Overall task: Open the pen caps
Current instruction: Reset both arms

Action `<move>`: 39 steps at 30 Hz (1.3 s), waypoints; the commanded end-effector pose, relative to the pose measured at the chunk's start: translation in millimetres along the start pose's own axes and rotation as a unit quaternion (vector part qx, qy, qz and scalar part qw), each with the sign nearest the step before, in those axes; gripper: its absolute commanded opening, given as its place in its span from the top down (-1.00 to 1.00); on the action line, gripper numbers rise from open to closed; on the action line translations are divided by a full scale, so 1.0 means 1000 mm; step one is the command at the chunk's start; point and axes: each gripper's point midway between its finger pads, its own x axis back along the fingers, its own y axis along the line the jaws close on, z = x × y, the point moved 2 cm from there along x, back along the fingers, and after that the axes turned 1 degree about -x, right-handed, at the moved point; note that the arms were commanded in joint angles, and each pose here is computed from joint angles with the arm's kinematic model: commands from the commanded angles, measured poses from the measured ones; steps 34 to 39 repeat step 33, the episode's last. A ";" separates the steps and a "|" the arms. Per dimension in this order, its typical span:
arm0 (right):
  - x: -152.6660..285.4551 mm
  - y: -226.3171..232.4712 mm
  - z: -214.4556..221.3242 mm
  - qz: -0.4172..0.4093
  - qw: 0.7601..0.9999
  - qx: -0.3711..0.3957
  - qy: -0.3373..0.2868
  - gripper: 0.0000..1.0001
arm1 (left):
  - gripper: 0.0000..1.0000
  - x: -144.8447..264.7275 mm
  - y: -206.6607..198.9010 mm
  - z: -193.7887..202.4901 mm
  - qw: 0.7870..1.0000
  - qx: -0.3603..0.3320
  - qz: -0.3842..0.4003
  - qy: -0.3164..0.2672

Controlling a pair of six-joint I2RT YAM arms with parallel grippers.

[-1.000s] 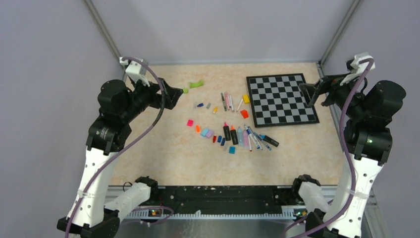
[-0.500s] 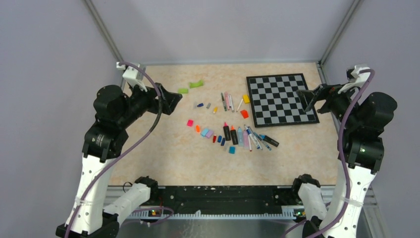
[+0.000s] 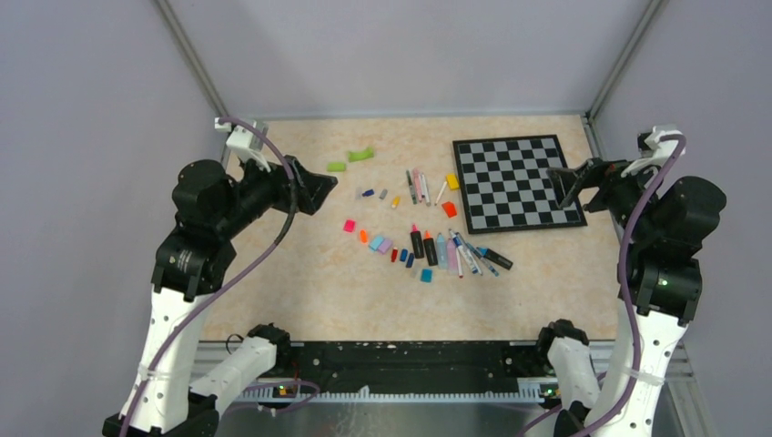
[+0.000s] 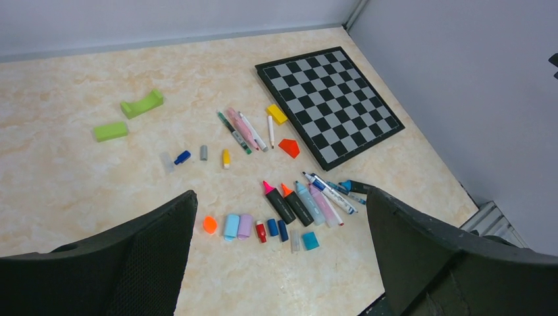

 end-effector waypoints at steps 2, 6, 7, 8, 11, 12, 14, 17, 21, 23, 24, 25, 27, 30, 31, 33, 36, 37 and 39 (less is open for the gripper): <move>0.003 -0.003 -0.006 0.013 1.000 0.012 -0.017 -0.92 | -0.98 0.003 -0.008 -0.011 0.999 0.000 0.019 -0.028; 0.003 -0.004 -0.004 0.015 1.000 0.011 -0.015 -0.93 | -0.98 0.003 -0.011 -0.009 0.999 0.006 0.029 -0.030; 0.003 -0.004 -0.003 0.015 1.000 0.010 -0.014 -0.93 | -0.97 0.003 -0.011 -0.008 0.999 0.008 0.030 -0.030; 0.003 -0.004 -0.003 0.016 1.000 0.009 -0.014 -0.93 | -0.98 0.003 -0.012 -0.007 0.999 0.011 0.033 -0.031; 0.003 -0.005 -0.001 0.020 1.000 0.006 -0.011 -0.93 | -0.97 0.001 -0.014 -0.001 0.998 0.026 0.047 -0.033; 0.004 -0.006 -0.001 0.022 1.000 0.007 -0.012 -0.93 | -0.97 0.001 -0.015 0.002 0.998 0.031 0.052 -0.034; 0.005 -0.006 -0.001 0.025 1.000 0.009 -0.011 -0.93 | -0.98 0.000 -0.016 0.004 0.997 0.038 0.058 -0.038; 0.005 -0.006 -0.001 0.025 1.000 0.010 -0.010 -0.93 | -0.98 -0.002 -0.015 0.006 0.997 0.043 0.059 -0.036; 0.004 -0.005 -0.001 0.021 1.000 0.008 -0.010 -0.93 | -0.97 -0.001 -0.015 0.005 0.997 0.040 0.057 -0.039; 0.003 -0.006 -0.001 0.021 1.000 0.005 -0.011 -0.93 | -0.97 -0.001 -0.014 0.005 0.997 0.039 0.055 -0.039; 0.003 -0.006 -0.001 0.022 1.000 0.004 -0.011 -0.93 | -0.97 -0.001 -0.014 0.005 0.997 0.039 0.054 -0.039; 0.003 -0.006 -0.001 0.022 1.000 0.003 -0.012 -0.93 | -0.98 -0.001 -0.014 0.005 0.997 0.039 0.054 -0.038; 0.003 -0.006 0.000 0.022 1.000 0.002 -0.010 -0.93 | -0.98 -0.001 -0.013 0.006 0.997 0.038 0.052 -0.037; 0.003 -0.005 0.001 0.021 1.000 0.001 -0.007 -0.93 | -0.98 -0.002 -0.012 0.008 0.997 0.039 0.051 -0.036; 0.003 -0.005 0.001 0.020 1.000 -0.001 -0.007 -0.93 | -0.98 -0.002 -0.012 0.009 0.997 0.039 0.051 -0.036; 0.003 -0.004 0.001 0.016 1.000 -0.003 -0.007 -0.93 | -0.97 -0.002 -0.012 0.009 0.997 0.039 0.051 -0.036; 0.003 -0.004 0.001 0.016 1.000 -0.003 -0.007 -0.93 | -0.97 -0.002 -0.012 0.009 0.997 0.039 0.051 -0.036; 0.003 -0.004 0.001 0.016 1.000 -0.003 -0.007 -0.93 | -0.97 -0.002 -0.012 0.009 0.997 0.039 0.051 -0.036; 0.003 -0.004 0.001 0.016 1.000 -0.003 -0.007 -0.93 | -0.97 -0.002 -0.012 0.009 0.997 0.039 0.051 -0.036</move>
